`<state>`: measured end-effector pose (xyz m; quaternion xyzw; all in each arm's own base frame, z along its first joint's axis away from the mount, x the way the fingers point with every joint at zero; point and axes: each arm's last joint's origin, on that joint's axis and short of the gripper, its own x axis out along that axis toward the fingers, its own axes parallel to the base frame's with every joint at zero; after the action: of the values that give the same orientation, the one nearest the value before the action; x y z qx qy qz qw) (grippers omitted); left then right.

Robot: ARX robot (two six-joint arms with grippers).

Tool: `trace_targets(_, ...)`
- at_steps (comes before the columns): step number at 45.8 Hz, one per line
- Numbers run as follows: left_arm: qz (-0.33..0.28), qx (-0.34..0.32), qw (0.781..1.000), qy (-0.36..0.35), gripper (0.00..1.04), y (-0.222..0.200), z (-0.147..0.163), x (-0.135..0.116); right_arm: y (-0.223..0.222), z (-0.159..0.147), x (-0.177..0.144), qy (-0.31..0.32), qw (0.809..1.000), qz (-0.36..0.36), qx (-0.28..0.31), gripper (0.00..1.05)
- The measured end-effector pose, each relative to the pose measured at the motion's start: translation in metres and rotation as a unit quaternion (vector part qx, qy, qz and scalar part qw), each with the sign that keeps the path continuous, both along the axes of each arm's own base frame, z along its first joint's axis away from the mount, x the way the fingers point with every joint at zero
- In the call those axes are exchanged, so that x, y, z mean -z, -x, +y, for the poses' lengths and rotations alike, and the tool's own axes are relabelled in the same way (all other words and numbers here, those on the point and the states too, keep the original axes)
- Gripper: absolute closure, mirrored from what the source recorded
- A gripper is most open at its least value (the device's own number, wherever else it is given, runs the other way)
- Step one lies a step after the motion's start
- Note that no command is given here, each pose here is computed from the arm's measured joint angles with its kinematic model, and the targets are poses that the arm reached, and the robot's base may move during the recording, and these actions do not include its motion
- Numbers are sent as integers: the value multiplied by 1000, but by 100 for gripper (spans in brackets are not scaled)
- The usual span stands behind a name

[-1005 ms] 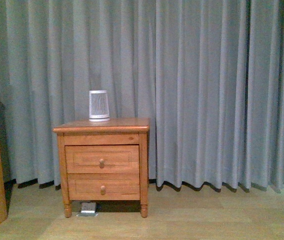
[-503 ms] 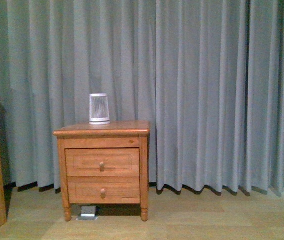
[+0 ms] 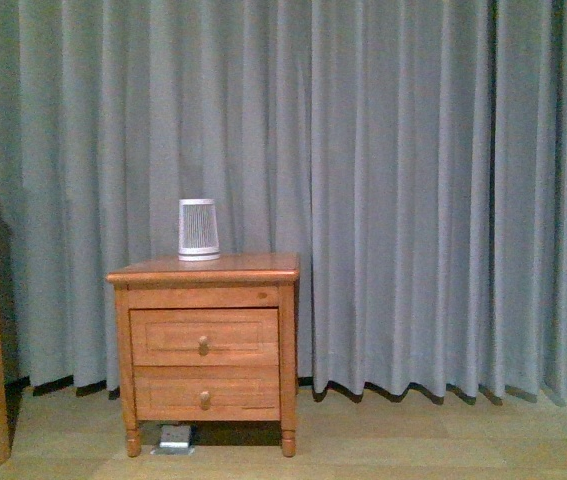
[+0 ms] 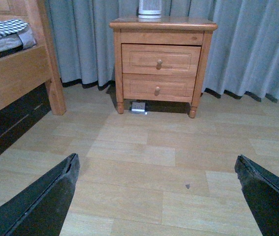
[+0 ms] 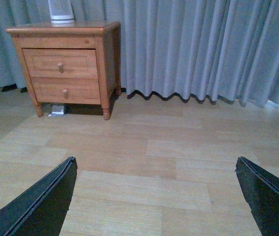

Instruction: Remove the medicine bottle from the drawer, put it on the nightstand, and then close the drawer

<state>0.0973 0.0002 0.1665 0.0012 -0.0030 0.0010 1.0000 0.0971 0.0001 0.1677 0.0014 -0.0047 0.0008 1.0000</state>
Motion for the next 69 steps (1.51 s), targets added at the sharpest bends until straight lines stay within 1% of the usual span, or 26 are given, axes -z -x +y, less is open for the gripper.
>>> trace_targets(69, 0, 0, 1000, 0, 7, 0, 0, 0, 0, 0, 0, 0, 1000, 0, 0, 7)
